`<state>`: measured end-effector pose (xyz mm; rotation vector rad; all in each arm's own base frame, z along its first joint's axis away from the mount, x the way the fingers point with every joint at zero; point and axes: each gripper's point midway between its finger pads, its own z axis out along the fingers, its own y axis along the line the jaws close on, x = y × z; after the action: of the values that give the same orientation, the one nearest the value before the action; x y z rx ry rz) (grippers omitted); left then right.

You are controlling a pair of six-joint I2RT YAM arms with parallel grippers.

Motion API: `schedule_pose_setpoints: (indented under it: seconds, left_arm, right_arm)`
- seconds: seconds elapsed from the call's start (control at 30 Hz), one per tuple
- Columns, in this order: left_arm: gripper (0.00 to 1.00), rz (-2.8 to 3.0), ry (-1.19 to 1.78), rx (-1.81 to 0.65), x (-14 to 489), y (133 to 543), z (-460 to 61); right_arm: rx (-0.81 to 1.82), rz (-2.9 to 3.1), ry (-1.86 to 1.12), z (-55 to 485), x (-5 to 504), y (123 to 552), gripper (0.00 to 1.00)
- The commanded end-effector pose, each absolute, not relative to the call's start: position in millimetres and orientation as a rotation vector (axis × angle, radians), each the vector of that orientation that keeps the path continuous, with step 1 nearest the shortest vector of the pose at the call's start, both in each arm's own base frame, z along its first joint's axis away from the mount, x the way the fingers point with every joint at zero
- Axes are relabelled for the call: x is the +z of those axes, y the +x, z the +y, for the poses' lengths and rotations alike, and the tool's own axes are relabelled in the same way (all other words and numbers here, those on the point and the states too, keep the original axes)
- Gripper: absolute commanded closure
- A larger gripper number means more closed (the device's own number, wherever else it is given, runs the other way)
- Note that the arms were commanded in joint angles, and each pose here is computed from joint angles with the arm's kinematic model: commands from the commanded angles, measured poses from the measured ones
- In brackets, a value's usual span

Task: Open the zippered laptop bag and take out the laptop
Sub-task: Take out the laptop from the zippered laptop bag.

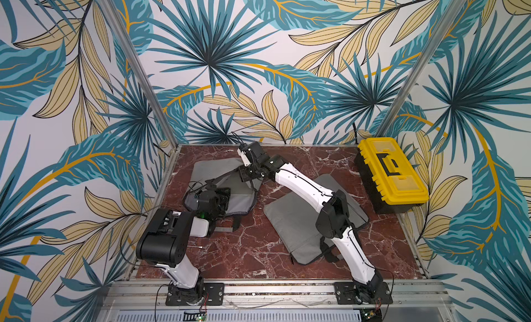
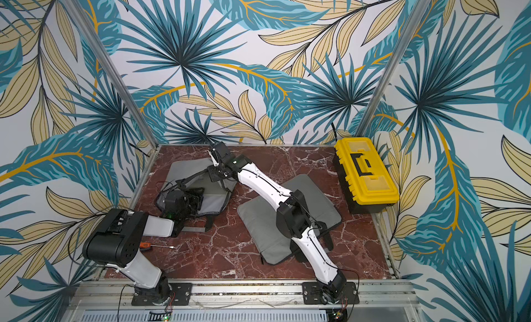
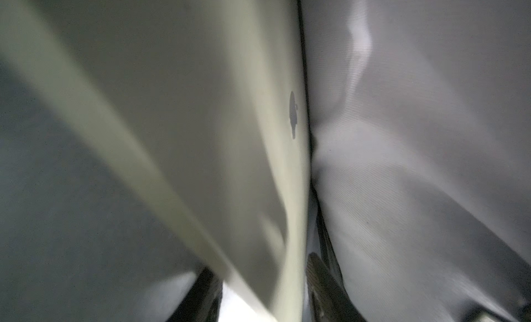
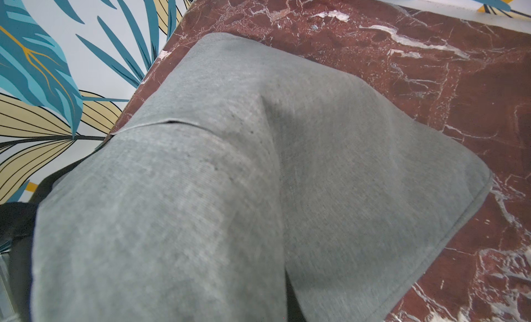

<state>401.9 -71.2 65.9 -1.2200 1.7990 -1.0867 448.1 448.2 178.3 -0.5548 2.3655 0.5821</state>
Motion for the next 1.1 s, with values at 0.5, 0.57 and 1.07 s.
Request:
schedule_pose_setpoints:
  seconds: [0.5, 0.57, 1.07]
  left_arm:
    - [0.52, 1.706, -1.129, -1.209, 84, 446, -80]
    - [0.52, 1.694, -1.133, -1.221, 83, 448, -81]
    - [0.82, 1.677, -1.11, -1.224, 88, 450, -80]
  right_arm:
    - [0.761, 2.26, -0.548, 475, 208, 450, 1.0]
    - [0.763, 2.261, -0.55, 475, 208, 450, 1.0]
    - [0.739, 2.278, -0.54, 469, 197, 447, 1.0]
